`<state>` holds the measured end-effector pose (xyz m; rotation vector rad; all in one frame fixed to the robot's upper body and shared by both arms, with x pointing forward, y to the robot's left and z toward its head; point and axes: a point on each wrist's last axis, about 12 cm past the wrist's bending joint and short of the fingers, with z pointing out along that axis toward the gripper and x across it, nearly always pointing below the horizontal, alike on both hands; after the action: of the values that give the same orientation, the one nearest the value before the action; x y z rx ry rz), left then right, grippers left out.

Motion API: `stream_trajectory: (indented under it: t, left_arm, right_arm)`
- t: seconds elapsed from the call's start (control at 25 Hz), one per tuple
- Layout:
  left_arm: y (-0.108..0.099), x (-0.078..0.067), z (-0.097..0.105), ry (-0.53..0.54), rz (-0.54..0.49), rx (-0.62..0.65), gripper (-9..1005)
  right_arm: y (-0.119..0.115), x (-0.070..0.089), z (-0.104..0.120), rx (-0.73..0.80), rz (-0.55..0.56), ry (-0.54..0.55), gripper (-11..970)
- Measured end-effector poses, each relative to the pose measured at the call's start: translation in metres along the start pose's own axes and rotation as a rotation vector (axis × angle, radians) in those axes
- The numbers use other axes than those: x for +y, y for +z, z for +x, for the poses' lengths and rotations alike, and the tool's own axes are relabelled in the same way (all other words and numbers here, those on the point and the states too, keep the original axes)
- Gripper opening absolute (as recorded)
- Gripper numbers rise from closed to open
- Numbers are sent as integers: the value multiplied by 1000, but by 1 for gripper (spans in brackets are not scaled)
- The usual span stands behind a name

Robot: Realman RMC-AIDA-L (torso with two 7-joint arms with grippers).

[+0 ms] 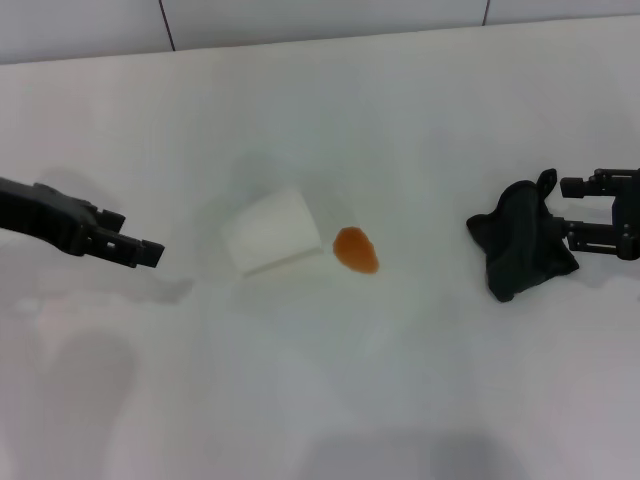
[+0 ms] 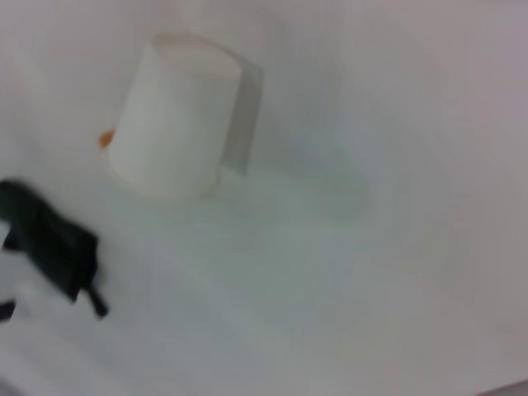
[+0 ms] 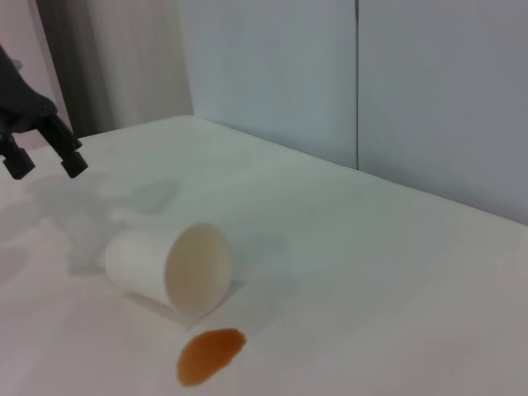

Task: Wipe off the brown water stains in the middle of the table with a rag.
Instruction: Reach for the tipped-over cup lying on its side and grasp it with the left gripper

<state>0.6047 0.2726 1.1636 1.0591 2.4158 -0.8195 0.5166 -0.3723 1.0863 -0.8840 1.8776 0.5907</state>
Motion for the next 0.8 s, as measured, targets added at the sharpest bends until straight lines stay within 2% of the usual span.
stream_trajectory:
  t: [0.2,0.48,0.6,0.8]
  left_arm:
    - [-1,-1,-23,69,-47,65,856]
    - [2,-5,-47,164,-72,84,851]
    - [10,-11,-60,231,-66,113,849]
    - [25,-16,-71,292,-50,164,845]
  right_arm:
    - [0,0,0,-2,-1,0,606]
    - [0,0,-1,-3,0,-2,606]
    - [1,-1,-1,-4,-1,-3,606]
    - [1,-1,-1,-2,2,-2,606]
